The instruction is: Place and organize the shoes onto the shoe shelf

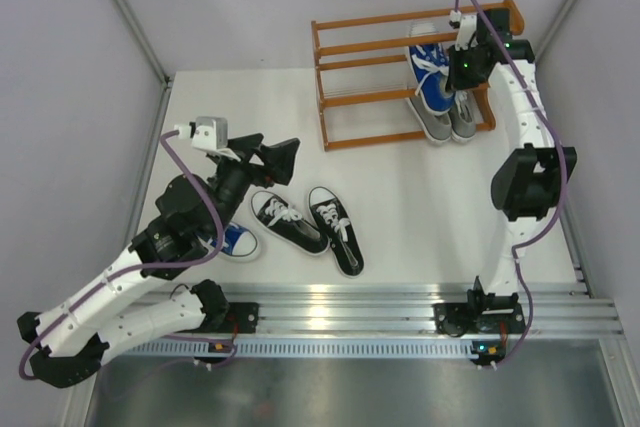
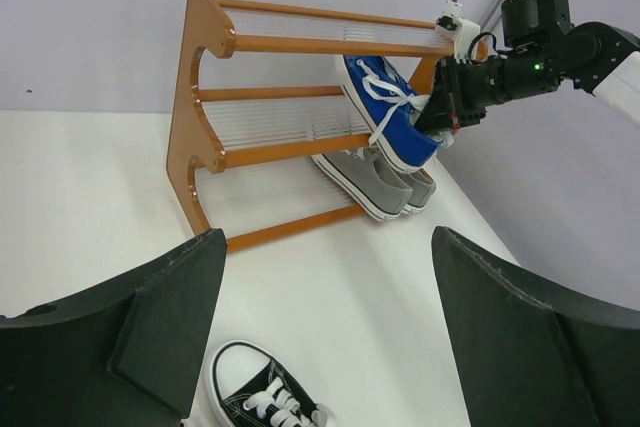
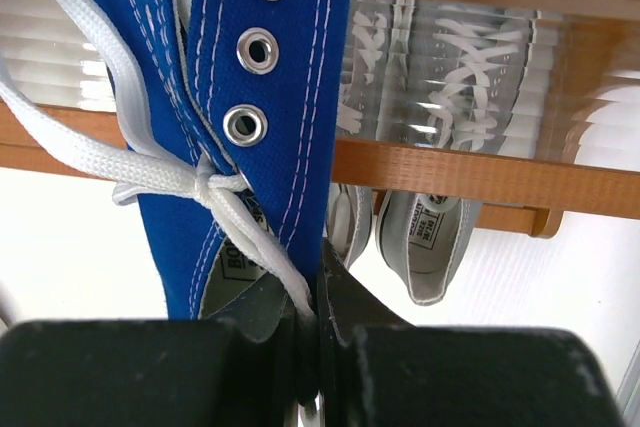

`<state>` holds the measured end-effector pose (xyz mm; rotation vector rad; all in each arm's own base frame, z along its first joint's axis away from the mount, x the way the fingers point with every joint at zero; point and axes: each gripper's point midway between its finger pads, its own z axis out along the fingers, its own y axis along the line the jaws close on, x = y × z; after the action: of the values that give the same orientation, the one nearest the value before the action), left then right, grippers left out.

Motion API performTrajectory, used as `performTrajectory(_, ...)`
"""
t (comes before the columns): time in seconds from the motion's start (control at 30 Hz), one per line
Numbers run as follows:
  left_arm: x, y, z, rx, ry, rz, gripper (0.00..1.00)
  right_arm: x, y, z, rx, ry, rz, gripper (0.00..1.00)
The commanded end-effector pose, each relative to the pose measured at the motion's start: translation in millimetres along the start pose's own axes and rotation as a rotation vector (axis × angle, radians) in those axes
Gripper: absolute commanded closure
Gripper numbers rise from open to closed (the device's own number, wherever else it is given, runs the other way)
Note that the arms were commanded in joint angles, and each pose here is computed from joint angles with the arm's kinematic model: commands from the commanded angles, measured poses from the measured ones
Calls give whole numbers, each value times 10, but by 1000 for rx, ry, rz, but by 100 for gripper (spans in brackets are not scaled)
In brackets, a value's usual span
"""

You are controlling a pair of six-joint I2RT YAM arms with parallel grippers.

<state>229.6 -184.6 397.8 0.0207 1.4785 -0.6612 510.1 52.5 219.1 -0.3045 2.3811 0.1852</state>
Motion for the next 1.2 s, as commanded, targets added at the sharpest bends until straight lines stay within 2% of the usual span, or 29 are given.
performTrajectory(0.0, -70, 9, -17, -4, -26, -26, 11, -577, 36, -218, 14, -196, -10, 100)
performTrajectory(0.3, -81, 2, -18, -4, -27, -37, 9, -587, 44, -167, 6, -196, 9, 100)
performTrajectory(0.53, -84, 8, -31, -5, -29, -46, 8, -613, 51, -153, 1, -206, 17, 91)
performTrajectory(0.83, -63, 60, -41, -30, -22, -44, 8, -617, 72, -206, -10, -210, 7, 69)
performTrajectory(0.93, 6, 145, -47, -77, 0, -50, 7, -658, 130, -356, -34, -232, -16, 57)
performTrajectory(0.97, 25, 233, -54, -131, -1, -74, 7, -673, 148, -405, -47, -242, -30, 47)
performTrajectory(1.03, 145, 400, -95, -223, 36, -81, 7, -697, 179, -576, -64, -269, -46, 40)
performTrajectory(1.07, 164, 450, -110, -266, 36, -137, 7, -704, 189, -640, -88, -283, -68, 31)
performTrajectory(1.1, 151, 557, -138, -333, 26, -151, 6, -714, 208, -714, -104, -299, -89, 29)
performTrajectory(1.13, 261, 642, -191, -381, 63, -155, 6, -686, 208, -861, -114, -315, -109, 21)
performTrajectory(1.17, 311, 679, -197, -409, 79, -157, 6, -677, 246, -940, -137, -331, -162, 19)
